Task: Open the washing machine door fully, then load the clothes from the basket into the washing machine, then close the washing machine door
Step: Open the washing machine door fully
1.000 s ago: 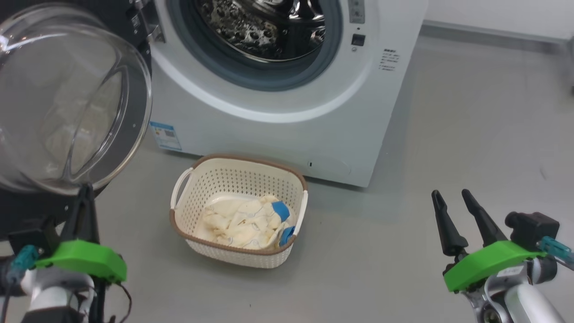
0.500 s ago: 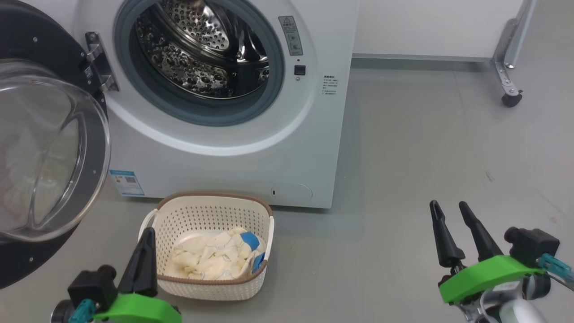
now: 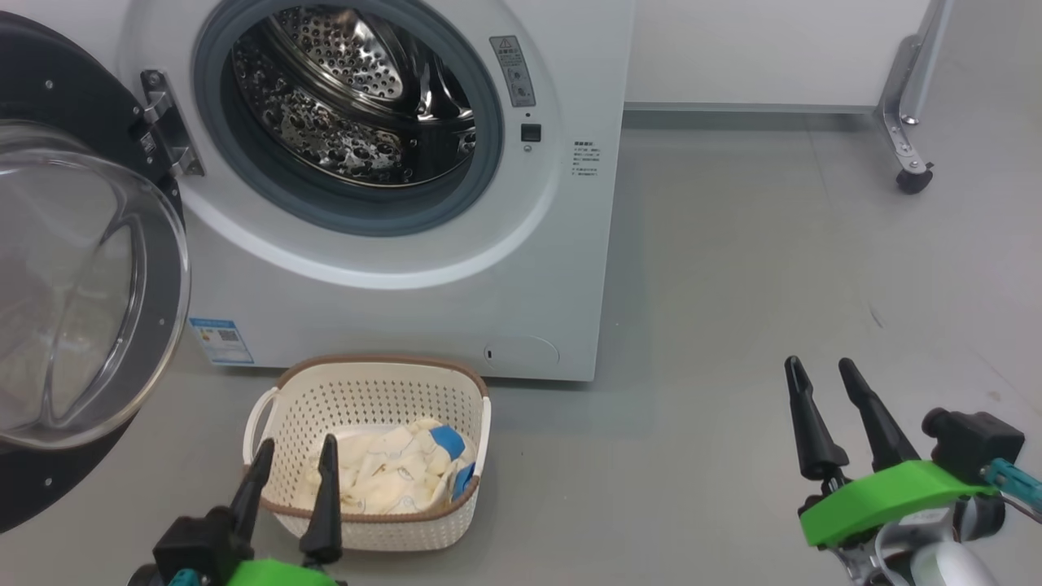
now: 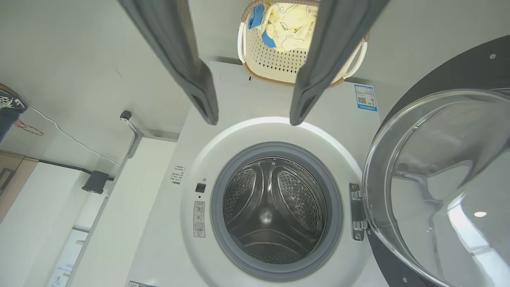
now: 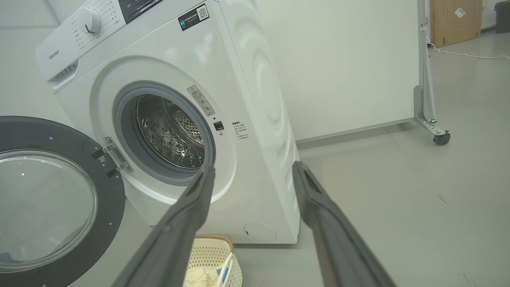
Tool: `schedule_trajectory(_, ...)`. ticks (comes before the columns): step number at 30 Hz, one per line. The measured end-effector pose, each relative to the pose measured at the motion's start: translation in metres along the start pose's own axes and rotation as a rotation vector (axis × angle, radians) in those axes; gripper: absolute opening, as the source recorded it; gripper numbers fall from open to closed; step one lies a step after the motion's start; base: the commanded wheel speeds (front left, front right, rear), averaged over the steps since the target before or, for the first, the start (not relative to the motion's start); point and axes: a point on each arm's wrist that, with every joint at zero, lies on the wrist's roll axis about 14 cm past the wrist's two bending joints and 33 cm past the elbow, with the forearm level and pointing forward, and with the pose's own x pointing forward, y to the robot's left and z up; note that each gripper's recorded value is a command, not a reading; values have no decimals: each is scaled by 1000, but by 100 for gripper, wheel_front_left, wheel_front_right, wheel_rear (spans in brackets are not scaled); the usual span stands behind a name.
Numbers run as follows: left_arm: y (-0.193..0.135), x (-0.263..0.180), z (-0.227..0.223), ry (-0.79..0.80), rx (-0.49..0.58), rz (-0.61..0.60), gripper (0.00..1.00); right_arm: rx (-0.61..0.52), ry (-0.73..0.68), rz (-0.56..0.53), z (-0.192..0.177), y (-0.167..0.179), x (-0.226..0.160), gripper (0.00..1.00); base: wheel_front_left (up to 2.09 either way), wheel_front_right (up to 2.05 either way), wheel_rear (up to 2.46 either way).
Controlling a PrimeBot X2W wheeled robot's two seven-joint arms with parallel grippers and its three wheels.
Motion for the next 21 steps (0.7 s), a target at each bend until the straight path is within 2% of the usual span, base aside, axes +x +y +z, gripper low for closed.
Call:
schedule_trajectory(14, 1, -4, -18, 46, 19, -8, 100, -16, 14, -33, -5, -9, -1, 100, 0, 0, 0)
schedule_trajectory(21, 3, -5, -20, 50, 27, -3, 100, -75, 38, -54, -9, -17, -3, 100, 0, 0, 0)
